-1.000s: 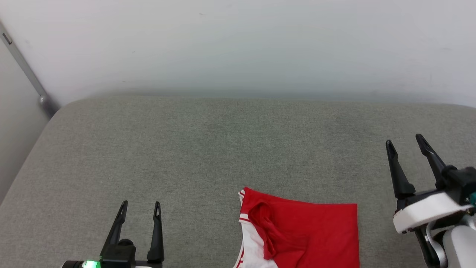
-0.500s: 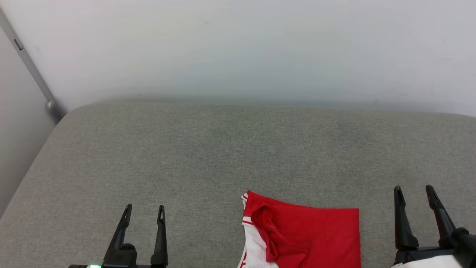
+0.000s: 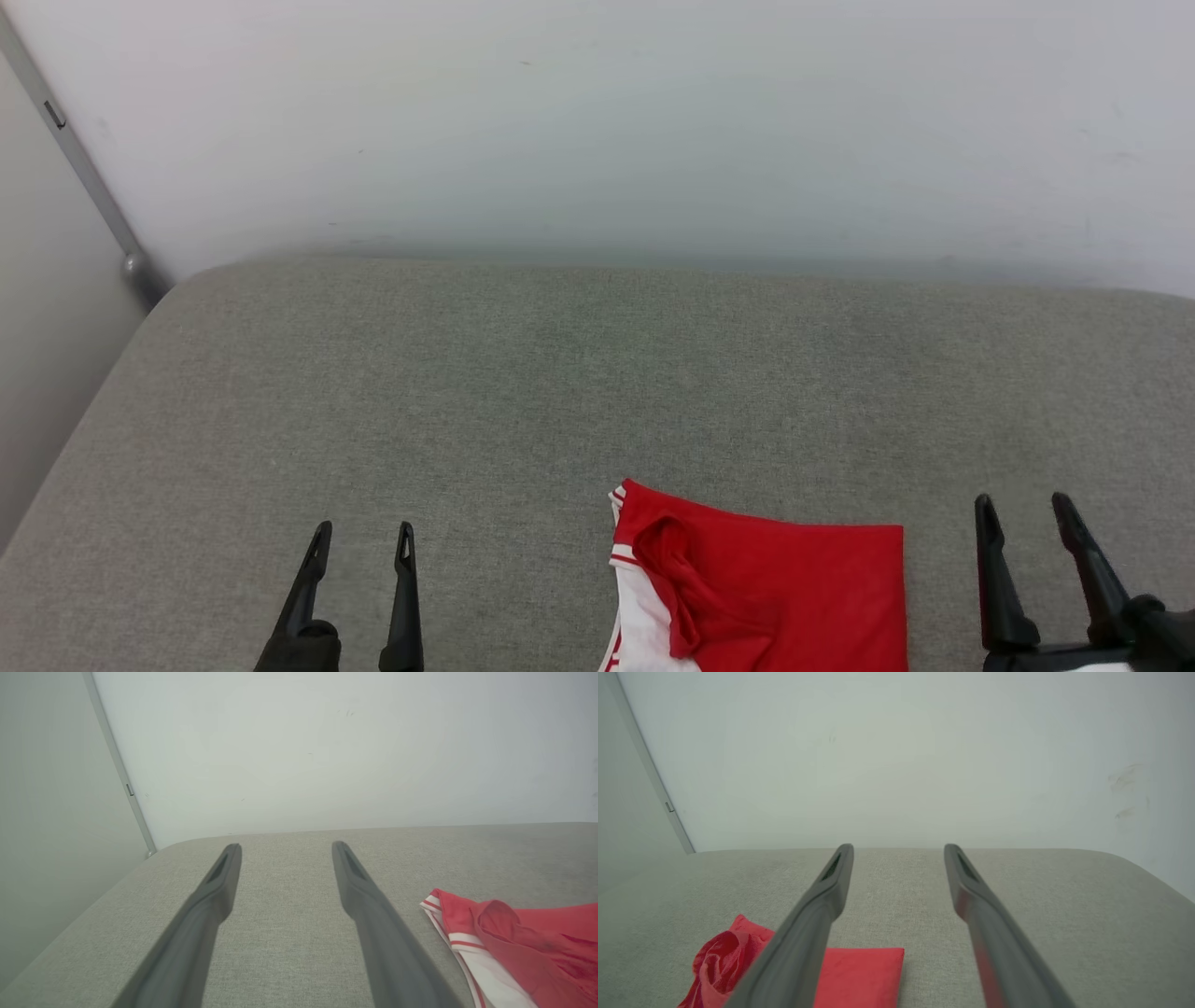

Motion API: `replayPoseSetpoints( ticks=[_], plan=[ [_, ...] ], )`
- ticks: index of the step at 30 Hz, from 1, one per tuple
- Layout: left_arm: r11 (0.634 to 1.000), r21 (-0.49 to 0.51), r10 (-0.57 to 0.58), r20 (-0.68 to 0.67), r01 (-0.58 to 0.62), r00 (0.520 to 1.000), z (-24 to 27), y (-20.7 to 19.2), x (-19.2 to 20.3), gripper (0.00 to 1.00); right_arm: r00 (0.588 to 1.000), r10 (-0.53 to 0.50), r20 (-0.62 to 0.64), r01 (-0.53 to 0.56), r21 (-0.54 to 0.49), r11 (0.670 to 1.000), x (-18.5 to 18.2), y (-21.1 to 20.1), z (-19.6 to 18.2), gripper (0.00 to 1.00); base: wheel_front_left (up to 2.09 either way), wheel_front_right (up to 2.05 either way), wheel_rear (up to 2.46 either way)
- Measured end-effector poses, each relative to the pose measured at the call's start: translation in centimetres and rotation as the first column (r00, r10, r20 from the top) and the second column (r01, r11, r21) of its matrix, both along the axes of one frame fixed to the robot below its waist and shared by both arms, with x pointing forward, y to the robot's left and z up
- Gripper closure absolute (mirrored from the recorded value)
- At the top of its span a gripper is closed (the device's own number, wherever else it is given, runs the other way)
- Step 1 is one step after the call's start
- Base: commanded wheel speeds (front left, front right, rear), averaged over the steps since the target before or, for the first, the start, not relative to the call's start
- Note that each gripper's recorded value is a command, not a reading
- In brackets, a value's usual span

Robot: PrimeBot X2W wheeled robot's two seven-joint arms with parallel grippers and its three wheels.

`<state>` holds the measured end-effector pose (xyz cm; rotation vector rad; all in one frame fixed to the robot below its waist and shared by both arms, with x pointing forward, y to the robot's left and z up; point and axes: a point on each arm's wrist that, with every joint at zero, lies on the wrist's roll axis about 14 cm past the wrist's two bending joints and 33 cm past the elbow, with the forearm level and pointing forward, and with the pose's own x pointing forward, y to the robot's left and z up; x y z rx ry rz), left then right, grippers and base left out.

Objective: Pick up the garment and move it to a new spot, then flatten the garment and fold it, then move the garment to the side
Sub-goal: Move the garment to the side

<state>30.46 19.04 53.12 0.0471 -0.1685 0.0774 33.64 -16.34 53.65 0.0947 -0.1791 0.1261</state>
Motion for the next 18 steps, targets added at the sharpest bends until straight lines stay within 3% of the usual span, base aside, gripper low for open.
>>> replayPoseSetpoints(
  ticks=[5,12,14,18],
  plan=[
    [1.000,-0.003,0.006,-0.008,-0.006,1.000,-0.2,0.2,0.1,0.00,0.992,-0.022,0.120,0.025,-0.022,0.999,1.6,-0.6,3.8,0.00,0.00,0.00,0.00],
    [1.000,-0.012,-0.001,-0.021,0.001,1.000,-0.6,-0.1,0.4,0.00,0.945,0.006,0.327,0.028,-0.098,0.995,4.5,-0.9,11.2,0.00,0.00,0.00,0.00],
    [1.000,-0.013,-0.001,-0.026,0.001,1.000,-0.7,-0.1,0.4,0.00,0.949,0.036,0.314,0.010,-0.144,0.989,5.6,-0.7,11.9,0.00,0.00,0.00,0.00],
    [1.000,-0.017,0.009,-0.028,-0.010,1.000,-0.8,0.1,0.4,0.00,0.993,0.080,0.091,-0.061,-0.196,0.979,7.5,-0.3,8.9,0.00,0.00,0.00,0.00]
  ],
)
